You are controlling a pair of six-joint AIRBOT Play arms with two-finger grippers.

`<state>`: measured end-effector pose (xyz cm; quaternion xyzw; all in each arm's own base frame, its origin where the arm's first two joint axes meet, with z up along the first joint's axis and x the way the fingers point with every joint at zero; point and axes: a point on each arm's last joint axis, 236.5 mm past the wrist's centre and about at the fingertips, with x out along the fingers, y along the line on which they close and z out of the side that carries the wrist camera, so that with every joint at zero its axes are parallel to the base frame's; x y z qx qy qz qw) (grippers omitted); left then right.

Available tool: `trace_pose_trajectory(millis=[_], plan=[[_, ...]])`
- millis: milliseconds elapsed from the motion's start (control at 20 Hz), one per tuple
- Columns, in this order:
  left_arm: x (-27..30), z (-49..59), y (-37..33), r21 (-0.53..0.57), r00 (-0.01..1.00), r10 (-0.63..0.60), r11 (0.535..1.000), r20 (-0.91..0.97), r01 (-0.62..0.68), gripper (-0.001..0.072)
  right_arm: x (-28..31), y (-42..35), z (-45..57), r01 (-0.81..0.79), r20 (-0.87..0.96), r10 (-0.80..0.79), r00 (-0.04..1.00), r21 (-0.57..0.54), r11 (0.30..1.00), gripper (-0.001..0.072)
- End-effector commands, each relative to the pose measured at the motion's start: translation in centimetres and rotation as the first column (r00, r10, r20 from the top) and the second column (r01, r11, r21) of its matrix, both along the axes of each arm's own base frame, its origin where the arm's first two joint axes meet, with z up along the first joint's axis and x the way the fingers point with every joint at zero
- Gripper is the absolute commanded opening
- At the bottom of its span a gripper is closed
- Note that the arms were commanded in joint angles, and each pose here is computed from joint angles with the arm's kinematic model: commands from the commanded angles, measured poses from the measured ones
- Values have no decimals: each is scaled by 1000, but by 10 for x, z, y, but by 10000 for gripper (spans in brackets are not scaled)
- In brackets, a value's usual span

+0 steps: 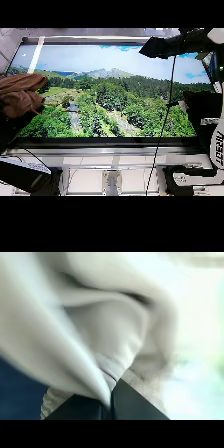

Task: Fold the clothes and pants, and hang the long-sleeved shirts on hangers.

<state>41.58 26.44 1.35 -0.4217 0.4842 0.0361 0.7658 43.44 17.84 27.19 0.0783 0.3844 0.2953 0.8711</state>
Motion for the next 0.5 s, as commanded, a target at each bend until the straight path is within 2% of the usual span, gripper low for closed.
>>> trace_pose_trajectory(millis=[0, 100, 200, 250, 450], plan=[[52, 173, -103, -123, 827, -138, 962, 544, 242, 9, -39, -20, 25, -21, 3, 21, 1000, -88, 996, 442], [46, 252, -182, -36, 687, -261, 922, 679, 386, 9, -54, -42, 46, 42, 67, -34, 997, -124, 991, 442], [26, 291, -273, 91, 567, -429, 845, 703, 527, 10, -65, -69, 66, 125, 139, -102, 985, -162, 979, 442], [14, 298, -317, 141, 511, -506, 793, 695, 592, 10, -70, -83, 74, 167, 170, -137, 976, -179, 970, 442], [-30, 275, -490, 271, 289, -746, 529, 600, 804, 10, -84, -130, 91, 306, 242, -251, 937, -225, 925, 442]])
